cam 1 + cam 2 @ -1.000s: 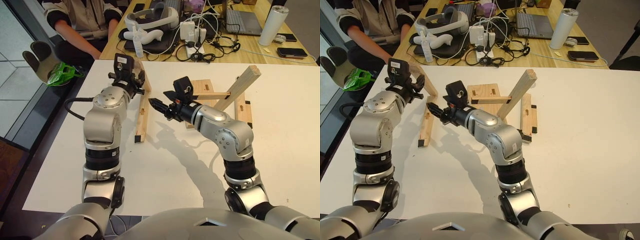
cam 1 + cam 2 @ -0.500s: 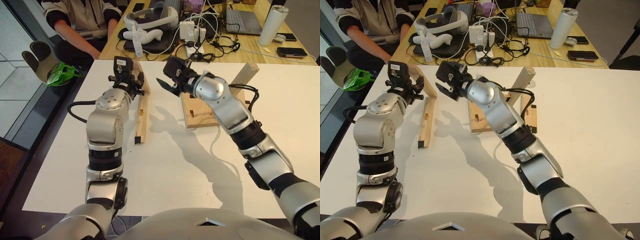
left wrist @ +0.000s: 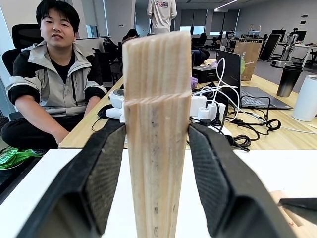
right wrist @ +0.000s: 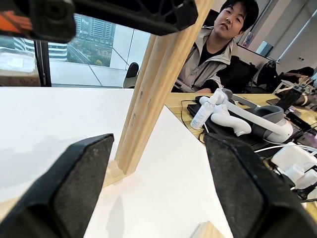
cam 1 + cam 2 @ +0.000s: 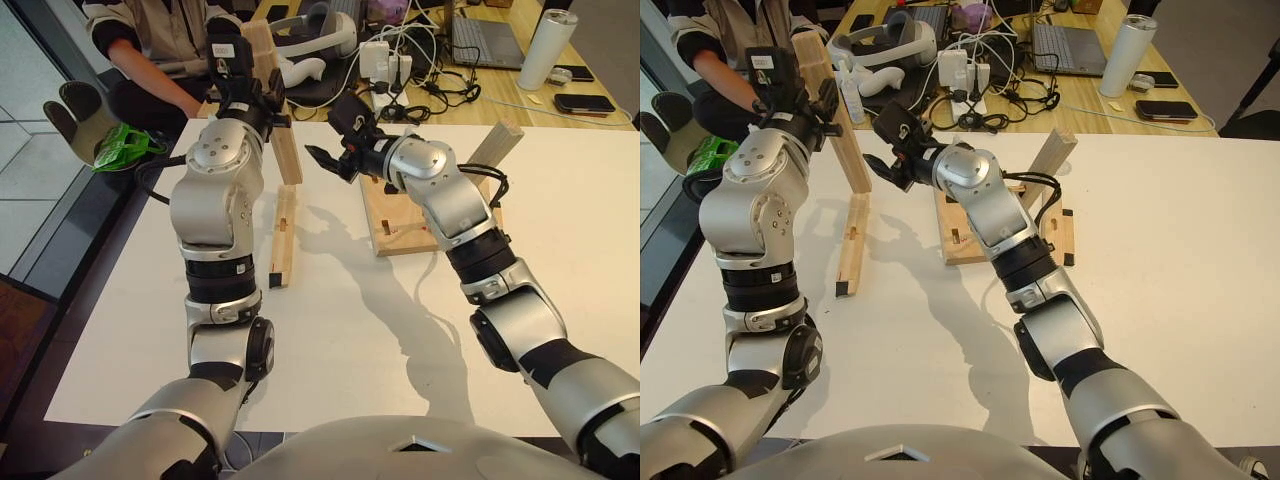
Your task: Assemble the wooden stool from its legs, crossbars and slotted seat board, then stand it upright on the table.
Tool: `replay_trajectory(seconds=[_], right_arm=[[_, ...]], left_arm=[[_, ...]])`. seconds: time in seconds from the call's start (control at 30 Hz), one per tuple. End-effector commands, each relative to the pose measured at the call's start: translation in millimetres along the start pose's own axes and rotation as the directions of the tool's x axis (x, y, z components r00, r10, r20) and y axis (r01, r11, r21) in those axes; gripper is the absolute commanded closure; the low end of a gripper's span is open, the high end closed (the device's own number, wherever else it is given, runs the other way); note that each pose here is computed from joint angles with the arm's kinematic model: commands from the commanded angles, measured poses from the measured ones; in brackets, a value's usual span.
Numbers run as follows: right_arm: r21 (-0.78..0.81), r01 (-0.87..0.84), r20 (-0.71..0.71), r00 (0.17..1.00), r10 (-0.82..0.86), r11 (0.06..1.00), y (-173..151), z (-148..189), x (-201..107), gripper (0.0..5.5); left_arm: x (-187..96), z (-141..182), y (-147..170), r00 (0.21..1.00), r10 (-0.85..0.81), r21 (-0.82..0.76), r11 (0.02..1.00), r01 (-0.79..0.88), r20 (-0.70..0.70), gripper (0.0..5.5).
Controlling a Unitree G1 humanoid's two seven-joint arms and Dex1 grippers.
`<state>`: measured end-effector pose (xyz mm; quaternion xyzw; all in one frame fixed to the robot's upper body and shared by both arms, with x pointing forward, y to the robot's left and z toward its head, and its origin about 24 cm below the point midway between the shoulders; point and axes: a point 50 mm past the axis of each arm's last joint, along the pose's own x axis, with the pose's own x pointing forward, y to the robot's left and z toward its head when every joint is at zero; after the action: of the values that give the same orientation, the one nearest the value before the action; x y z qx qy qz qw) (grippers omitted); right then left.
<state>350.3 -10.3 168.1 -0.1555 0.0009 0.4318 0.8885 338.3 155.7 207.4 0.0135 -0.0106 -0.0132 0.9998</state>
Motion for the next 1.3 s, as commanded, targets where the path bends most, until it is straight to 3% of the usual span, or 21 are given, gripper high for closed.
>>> replay_trajectory(seconds=[0.03,0.83,1.17,1.3], right_arm=[[0.045,0.018,0.027,0.999,-0.019,0.999,-9,14,3,2.1],[0.072,0.043,0.076,0.996,-0.049,0.996,-20,26,8,2.1],[0.192,-0.027,0.174,0.985,-0.007,0.981,-17,37,3,3.84],[0.214,-0.049,0.18,0.984,0.01,0.975,-16,37,2,4.23]], left_arm=[[-3,17,-1,0.998,-0.022,0.014,1.0,0.021,0.062,3.45],[-20,44,-26,0.942,-0.297,-0.037,0.951,0.306,0.154,3.45],[-20,42,-26,0.944,-0.296,-0.032,0.952,0.304,0.148,3.45],[-20,43,-26,0.944,-0.293,-0.033,0.953,0.301,0.15,3.45]])
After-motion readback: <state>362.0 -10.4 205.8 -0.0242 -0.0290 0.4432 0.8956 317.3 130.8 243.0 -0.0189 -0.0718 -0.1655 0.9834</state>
